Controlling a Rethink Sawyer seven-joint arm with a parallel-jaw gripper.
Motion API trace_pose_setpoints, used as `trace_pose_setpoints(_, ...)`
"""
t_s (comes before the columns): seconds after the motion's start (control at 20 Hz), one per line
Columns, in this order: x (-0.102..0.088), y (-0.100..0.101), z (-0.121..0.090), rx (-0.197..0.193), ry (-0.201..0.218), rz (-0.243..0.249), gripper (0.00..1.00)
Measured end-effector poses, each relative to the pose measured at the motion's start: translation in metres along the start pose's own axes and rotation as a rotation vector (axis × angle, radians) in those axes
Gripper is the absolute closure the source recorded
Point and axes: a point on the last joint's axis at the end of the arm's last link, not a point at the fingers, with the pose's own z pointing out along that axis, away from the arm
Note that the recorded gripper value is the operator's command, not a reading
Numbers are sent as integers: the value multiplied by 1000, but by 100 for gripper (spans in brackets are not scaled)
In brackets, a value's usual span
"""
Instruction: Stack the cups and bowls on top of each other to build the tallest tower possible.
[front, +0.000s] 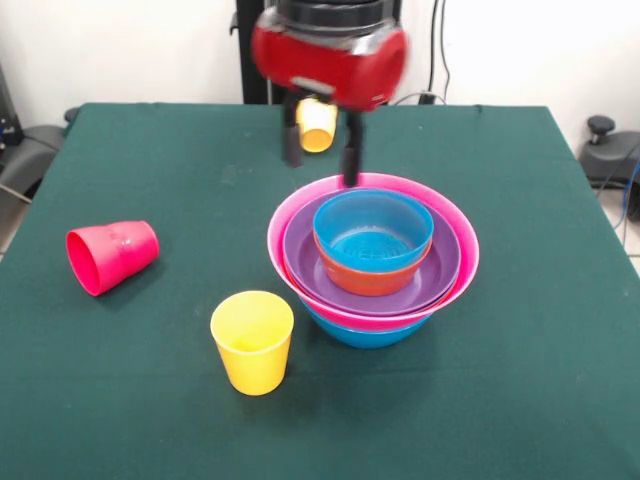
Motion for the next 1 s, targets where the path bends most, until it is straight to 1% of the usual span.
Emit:
trace_pose_setpoints(0.1, -13, -11, 6, 4, -6, 13, 0)
trace_pose_setpoints(0.35, -35, -30, 22, 11, -15, 33, 0)
trace_pose_setpoints(0.4, -40, -35, 29, 12, -13, 36, 0)
trace_pose_setpoints(0.55, -43, -36, 36, 10, -10, 35, 0)
trace_pose_setpoints(0.6, -43, -35, 43, 6, -5, 33, 0)
trace_pose_setpoints(0.7, -42, -33, 48, 3, 1, 31, 0)
trace_pose_setpoints(1.0, -37, -20, 66, -19, 25, 20, 0)
